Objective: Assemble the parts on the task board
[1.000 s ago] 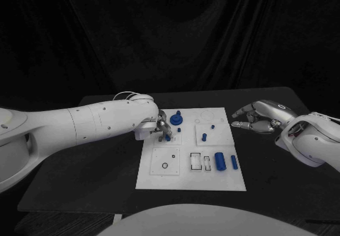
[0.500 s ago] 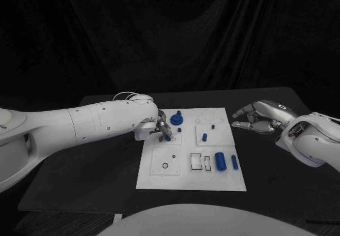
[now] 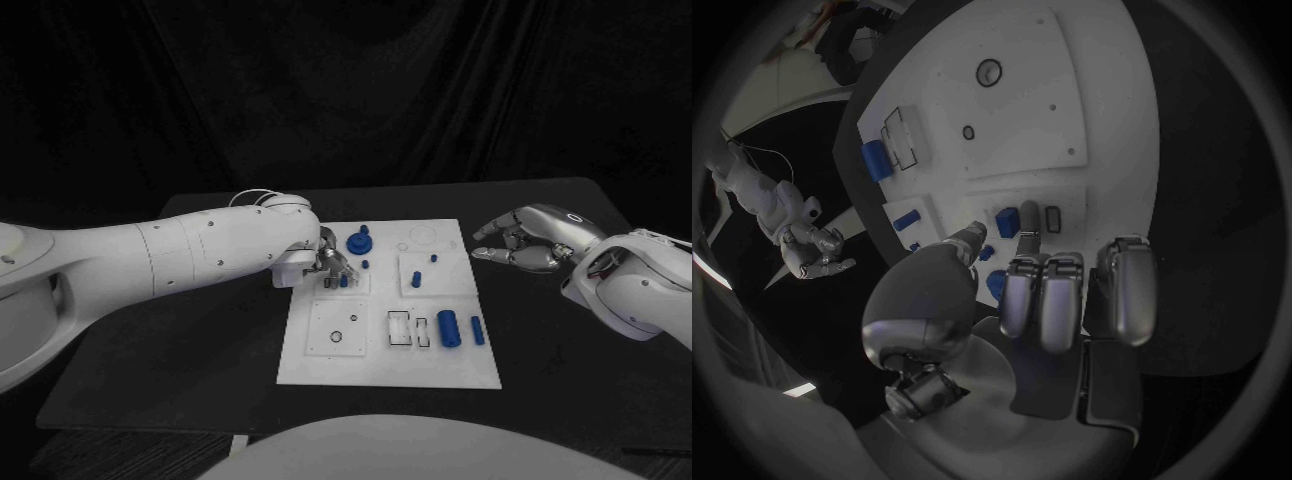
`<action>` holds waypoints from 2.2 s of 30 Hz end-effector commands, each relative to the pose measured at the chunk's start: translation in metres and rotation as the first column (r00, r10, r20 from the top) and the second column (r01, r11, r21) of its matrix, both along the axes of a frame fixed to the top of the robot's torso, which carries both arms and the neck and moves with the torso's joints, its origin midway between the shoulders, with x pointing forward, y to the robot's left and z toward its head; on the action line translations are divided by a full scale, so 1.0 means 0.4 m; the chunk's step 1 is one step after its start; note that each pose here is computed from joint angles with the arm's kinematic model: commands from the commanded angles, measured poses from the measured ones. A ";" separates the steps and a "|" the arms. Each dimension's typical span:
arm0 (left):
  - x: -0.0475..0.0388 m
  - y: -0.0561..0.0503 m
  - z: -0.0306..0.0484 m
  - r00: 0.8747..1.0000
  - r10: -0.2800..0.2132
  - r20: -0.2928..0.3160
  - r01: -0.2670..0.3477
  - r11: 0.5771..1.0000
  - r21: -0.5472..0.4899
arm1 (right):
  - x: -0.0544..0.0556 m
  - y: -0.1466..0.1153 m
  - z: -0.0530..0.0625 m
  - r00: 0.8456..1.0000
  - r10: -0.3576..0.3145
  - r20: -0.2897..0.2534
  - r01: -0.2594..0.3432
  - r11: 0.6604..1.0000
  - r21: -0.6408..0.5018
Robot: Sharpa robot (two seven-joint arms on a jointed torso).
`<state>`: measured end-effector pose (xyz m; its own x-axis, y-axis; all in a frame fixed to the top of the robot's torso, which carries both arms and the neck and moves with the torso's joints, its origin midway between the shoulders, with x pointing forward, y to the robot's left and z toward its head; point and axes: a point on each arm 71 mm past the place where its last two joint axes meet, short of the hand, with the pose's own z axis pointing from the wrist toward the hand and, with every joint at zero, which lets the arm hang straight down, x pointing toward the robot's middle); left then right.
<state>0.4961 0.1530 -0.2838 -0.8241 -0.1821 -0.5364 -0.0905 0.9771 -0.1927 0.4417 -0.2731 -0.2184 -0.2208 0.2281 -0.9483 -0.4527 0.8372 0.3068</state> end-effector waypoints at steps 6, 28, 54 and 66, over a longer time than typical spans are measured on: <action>-0.003 0.002 -0.006 1.000 -0.006 -0.012 0.006 1.000 -0.001 | 0.001 -0.003 -0.004 1.000 -0.015 -0.003 0.015 1.000 -0.004; 0.028 0.110 0.171 0.977 0.034 0.210 -0.026 0.999 -0.039 | -0.005 -0.013 0.001 1.000 -0.006 0.020 0.006 1.000 0.009; 0.123 0.177 0.140 0.969 0.095 0.230 -0.094 0.995 -0.014 | -0.019 -0.018 -0.011 1.000 0.001 0.002 -0.001 1.000 0.009; 0.115 0.153 0.077 0.983 0.065 0.174 -0.064 0.998 -0.013 | -0.018 -0.015 -0.010 1.000 0.002 0.008 -0.002 1.000 0.012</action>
